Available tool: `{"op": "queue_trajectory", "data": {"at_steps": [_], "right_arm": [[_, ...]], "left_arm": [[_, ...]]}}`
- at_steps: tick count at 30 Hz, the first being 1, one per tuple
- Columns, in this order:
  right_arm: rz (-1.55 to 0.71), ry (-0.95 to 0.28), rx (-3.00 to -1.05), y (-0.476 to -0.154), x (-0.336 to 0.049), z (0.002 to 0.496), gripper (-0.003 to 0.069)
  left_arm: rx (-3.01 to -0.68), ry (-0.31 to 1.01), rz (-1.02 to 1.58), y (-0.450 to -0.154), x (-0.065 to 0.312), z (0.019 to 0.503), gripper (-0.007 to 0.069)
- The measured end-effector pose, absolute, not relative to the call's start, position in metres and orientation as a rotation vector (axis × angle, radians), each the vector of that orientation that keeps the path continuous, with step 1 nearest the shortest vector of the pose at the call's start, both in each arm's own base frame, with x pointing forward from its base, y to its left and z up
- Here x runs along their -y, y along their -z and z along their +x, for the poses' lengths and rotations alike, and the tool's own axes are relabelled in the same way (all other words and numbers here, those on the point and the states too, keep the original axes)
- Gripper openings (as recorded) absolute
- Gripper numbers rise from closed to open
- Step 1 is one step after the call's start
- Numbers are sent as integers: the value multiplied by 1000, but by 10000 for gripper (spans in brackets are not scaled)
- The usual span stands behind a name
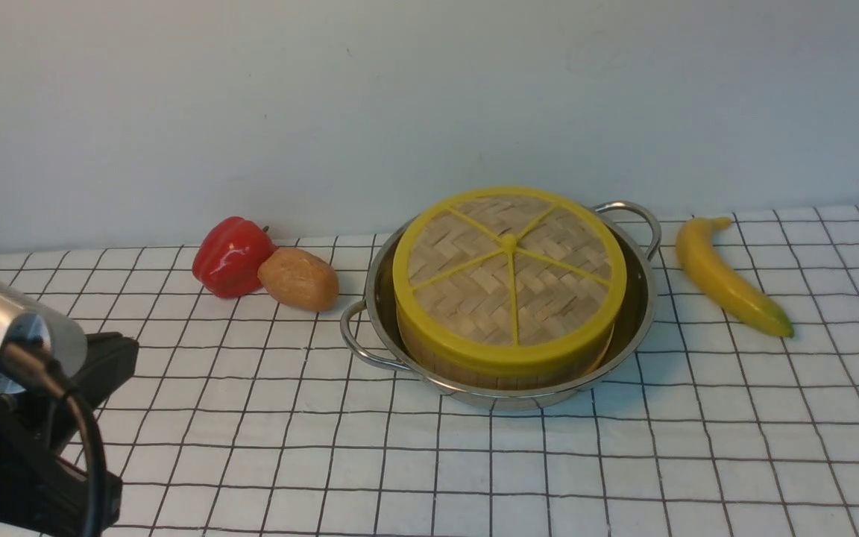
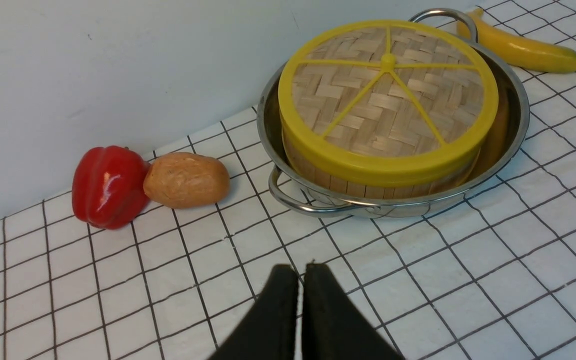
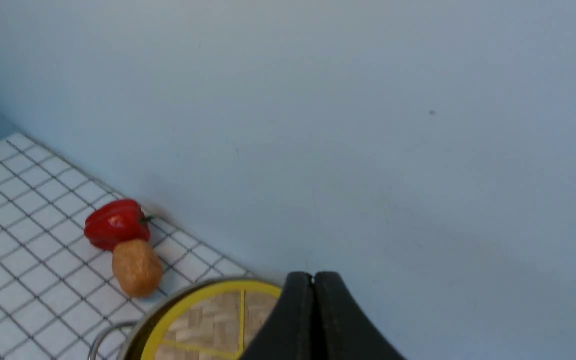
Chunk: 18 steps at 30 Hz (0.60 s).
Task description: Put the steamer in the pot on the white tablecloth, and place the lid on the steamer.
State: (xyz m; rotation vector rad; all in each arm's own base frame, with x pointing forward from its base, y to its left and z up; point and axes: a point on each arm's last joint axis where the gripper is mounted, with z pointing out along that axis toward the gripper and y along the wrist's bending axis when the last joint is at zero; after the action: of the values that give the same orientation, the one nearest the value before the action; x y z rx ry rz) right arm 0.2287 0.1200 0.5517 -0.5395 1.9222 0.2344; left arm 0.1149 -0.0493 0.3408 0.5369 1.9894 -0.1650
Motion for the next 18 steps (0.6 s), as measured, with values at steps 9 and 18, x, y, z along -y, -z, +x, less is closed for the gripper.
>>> {"op": "queue_trajectory", "data": {"at_steps": [9,18], "right_arm": [[-431,-248,-1989,-470,-88,177,-11],[-417,-274,-2056,-357,-70,140,-11]], "left_arm": [[-1989,165,537,-341,49,115,22],[-1989,165,537,-341,49,115,30]]}}
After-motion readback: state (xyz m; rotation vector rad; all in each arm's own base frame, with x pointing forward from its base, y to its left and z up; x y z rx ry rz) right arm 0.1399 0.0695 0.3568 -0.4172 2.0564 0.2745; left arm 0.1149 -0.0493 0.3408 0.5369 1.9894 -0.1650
